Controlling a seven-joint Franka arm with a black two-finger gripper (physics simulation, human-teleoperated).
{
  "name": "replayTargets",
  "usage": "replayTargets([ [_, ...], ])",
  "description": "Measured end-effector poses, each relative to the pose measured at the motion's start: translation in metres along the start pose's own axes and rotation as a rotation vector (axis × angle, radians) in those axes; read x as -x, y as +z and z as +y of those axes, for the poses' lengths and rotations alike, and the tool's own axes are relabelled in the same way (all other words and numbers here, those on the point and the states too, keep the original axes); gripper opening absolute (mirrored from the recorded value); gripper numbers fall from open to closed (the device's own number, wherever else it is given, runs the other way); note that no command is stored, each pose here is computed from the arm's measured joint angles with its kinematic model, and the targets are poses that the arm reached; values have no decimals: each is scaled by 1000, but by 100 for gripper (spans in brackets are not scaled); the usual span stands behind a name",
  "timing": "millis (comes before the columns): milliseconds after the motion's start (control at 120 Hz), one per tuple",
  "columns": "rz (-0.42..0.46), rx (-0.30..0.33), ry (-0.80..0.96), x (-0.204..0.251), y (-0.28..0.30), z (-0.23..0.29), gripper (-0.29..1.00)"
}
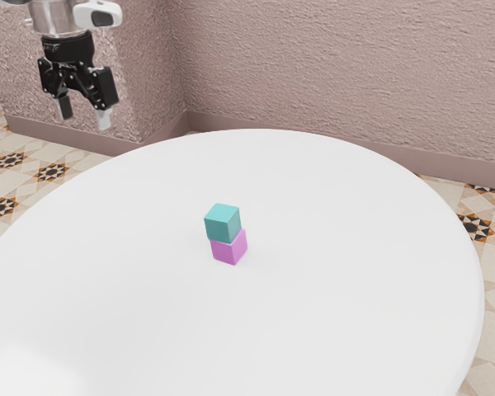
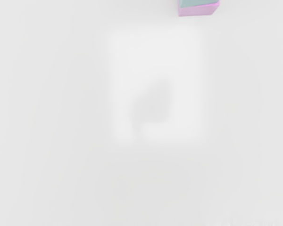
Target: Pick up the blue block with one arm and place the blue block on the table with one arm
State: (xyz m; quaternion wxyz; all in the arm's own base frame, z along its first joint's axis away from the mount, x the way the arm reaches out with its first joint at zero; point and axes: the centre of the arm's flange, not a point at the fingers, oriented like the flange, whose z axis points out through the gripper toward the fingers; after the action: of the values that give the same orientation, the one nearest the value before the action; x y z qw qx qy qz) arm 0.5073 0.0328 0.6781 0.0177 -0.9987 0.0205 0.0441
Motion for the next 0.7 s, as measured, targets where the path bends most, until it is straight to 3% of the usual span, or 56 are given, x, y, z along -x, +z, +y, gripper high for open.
replayTargets([
  [150, -2, 2, 8, 0, 0, 0, 70],
  [250, 156, -13, 14, 26, -83, 4, 70],
  [308, 190, -11, 31, 36, -105, 12, 70],
  [700, 155, -7, 134, 9, -89, 61, 70],
])
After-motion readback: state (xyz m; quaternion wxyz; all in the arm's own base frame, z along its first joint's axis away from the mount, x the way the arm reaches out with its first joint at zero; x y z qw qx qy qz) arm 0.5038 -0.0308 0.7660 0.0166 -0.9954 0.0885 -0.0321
